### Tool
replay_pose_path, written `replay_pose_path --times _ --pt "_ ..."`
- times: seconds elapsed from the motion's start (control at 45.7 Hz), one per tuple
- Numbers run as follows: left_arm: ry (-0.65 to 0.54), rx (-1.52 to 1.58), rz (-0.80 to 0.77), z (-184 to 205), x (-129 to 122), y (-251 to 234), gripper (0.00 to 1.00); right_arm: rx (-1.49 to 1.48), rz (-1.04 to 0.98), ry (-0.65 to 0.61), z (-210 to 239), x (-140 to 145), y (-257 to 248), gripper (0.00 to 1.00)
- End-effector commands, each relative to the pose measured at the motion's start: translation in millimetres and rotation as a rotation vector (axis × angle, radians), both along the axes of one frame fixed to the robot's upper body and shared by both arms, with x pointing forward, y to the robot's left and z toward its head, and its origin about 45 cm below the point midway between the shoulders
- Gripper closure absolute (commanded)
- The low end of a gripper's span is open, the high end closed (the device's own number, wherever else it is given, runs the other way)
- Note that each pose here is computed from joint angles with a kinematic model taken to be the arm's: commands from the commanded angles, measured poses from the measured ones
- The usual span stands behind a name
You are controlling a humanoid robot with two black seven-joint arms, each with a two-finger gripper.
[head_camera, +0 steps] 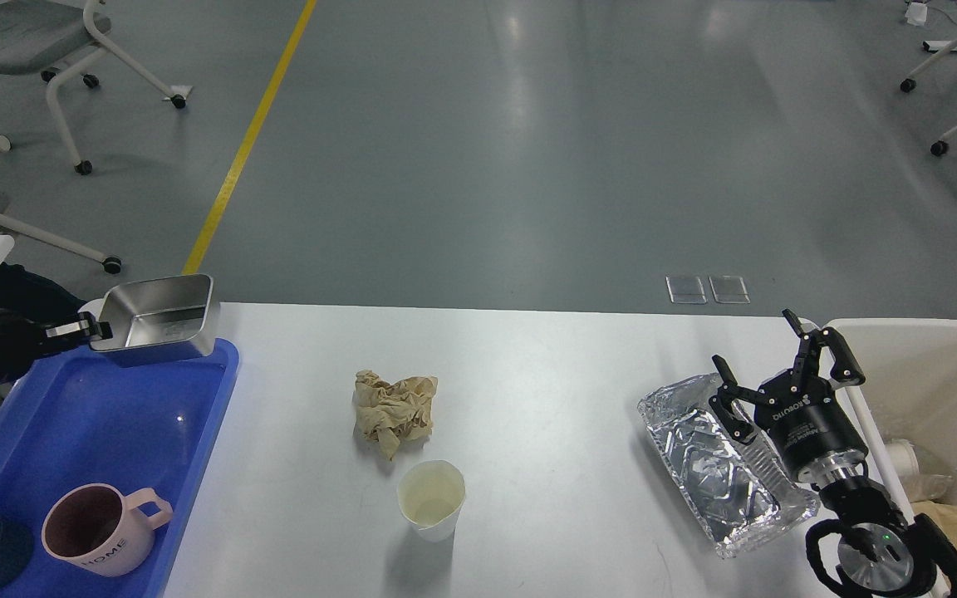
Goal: Tidy desktop
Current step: 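Lift the metal tin into the blue tray and release it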
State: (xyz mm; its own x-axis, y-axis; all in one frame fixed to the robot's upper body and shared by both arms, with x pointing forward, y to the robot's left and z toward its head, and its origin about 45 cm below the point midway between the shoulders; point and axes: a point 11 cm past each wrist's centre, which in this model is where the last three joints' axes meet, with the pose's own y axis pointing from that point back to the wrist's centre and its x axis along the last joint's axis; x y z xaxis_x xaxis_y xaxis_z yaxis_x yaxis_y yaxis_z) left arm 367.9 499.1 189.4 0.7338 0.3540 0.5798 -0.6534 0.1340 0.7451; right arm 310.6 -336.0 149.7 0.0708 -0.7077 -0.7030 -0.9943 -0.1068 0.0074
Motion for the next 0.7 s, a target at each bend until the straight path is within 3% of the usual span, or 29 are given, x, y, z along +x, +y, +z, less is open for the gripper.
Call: replay_pose_path --times 0.0,0.394,0.679 --pt "0.024 0.032 0.012 7.6 -19.8 23.0 1.0 -0.002 0.0 0.0 0.3 0.1 -0.4 0.0" --pt "0.087 0.084 0.06 -23.4 -64.3 52.2 0.98 -0.008 0.0 0.005 -0.7 -1.0 -2.3 0.0" --pt "0.049 0.07 0.039 -50.8 -50.4 26.9 0.98 -0.005 -0.002 0.009 -2.7 -2.5 -2.3 0.0"
